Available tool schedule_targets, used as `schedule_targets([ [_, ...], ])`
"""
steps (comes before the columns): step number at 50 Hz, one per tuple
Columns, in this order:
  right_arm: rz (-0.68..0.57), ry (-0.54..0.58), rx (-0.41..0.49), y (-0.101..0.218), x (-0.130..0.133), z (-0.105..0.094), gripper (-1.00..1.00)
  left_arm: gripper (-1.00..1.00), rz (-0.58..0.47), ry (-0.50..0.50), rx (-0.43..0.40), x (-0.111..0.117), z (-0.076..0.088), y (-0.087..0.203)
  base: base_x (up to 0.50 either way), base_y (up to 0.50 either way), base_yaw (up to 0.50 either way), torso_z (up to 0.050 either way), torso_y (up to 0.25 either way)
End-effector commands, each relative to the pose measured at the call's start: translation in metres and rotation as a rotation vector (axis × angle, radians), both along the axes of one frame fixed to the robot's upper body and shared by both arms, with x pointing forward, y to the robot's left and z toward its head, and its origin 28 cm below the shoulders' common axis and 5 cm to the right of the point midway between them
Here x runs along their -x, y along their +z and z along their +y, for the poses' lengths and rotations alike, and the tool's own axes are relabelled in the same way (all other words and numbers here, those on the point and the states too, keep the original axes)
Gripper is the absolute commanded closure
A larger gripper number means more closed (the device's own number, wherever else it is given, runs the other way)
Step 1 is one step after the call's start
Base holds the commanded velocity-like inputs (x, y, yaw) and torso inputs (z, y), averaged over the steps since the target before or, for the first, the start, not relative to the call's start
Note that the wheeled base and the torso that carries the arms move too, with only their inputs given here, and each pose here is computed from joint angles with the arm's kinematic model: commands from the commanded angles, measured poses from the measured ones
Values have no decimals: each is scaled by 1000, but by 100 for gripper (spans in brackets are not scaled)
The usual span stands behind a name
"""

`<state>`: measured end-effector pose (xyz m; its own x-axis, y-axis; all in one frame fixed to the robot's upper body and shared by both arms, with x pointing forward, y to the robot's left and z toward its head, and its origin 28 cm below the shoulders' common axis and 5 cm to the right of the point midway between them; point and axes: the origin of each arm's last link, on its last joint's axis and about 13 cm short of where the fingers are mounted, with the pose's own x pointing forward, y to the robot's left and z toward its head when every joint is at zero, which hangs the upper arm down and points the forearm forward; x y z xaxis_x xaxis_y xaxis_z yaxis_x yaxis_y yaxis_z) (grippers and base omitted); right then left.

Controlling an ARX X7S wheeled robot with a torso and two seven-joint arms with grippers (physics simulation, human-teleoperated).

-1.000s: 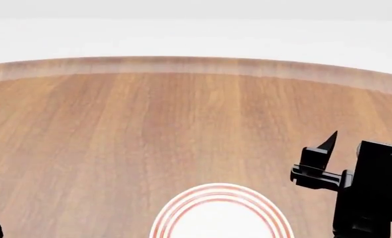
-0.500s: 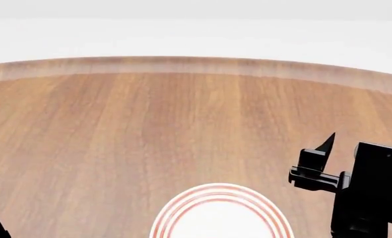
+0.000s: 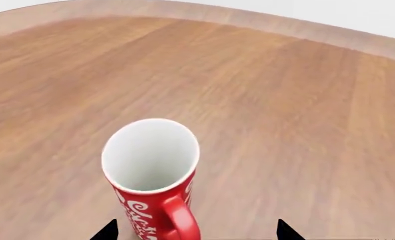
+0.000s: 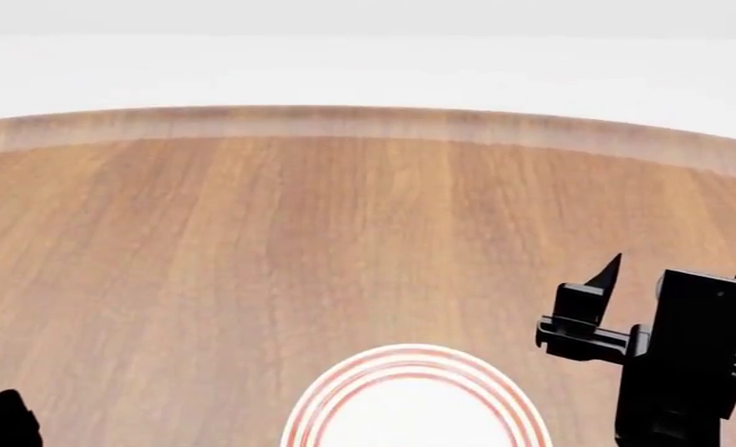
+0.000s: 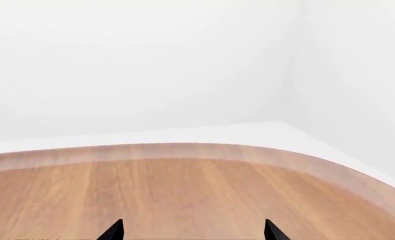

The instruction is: Pick up the red mug and put it on the plate

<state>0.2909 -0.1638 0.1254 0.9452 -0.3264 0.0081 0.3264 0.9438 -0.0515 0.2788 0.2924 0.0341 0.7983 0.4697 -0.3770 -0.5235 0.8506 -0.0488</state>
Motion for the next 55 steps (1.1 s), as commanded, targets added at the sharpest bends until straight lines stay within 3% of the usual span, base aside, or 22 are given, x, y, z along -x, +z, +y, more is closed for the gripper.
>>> schedule_targets([
  [1, 2, 4, 0, -1, -1, 1, -100, -100, 38, -1, 25, -10, 3, -4, 0, 0, 0, 0, 0],
  [55, 25, 14, -3, -10, -3, 3, -100, -100, 170, 57, 146, -28, 15, -23, 0, 0, 0, 0, 0],
])
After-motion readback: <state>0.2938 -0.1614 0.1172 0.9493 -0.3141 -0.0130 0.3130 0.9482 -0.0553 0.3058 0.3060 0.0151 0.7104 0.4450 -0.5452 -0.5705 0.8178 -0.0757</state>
